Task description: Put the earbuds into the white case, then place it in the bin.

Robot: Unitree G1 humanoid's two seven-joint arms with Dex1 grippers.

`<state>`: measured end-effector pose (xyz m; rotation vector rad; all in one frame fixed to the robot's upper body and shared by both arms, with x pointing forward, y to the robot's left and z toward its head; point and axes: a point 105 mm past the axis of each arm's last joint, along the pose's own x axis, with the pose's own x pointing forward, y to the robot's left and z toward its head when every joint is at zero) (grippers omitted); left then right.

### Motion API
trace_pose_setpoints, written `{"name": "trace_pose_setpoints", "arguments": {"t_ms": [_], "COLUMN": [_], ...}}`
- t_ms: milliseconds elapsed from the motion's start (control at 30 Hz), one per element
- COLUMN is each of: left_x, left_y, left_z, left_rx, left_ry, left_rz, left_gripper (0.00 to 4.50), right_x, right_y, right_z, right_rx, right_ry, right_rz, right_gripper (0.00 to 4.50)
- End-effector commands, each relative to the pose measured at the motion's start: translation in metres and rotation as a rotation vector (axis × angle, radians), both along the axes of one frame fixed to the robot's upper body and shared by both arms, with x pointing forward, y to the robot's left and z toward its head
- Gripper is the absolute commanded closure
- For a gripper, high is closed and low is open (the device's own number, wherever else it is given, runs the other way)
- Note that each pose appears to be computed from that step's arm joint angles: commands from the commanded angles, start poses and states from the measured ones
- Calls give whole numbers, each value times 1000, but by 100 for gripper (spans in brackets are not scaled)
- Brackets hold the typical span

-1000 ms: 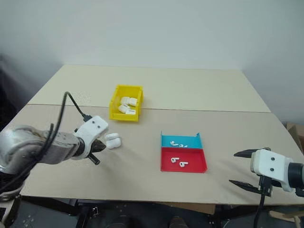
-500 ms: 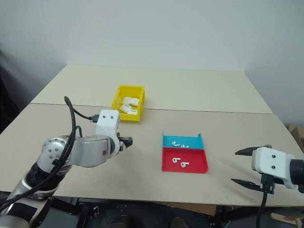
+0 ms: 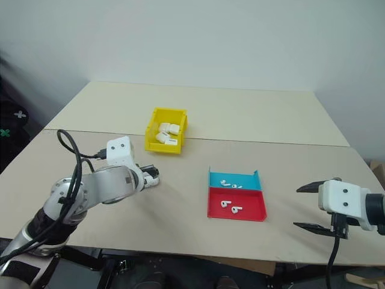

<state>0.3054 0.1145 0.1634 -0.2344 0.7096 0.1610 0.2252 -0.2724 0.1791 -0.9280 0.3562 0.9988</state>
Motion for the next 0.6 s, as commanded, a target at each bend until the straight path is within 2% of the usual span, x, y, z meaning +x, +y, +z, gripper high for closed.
{"name": "trace_pose_setpoints", "arguments": {"t_ms": [33,267,600], "left_x": [6,13,24], "left_y": [1,-5,13], "left_z": [5,-5,-9], "left_rx": [22,51,139], "left_ry": [4,61,85], "left_rz": [30,13,66], "left_gripper": [5,5,5], "right_x": [-3,-11,-20], "right_y": [-2,-2,-3], "right_z": [6,3,-3], "right_rx": [-11,-4,-5], "right_ry": [-34,-38,-36], "right_rz": [-1,-26,-55], "right_gripper": [0,0,0]}}
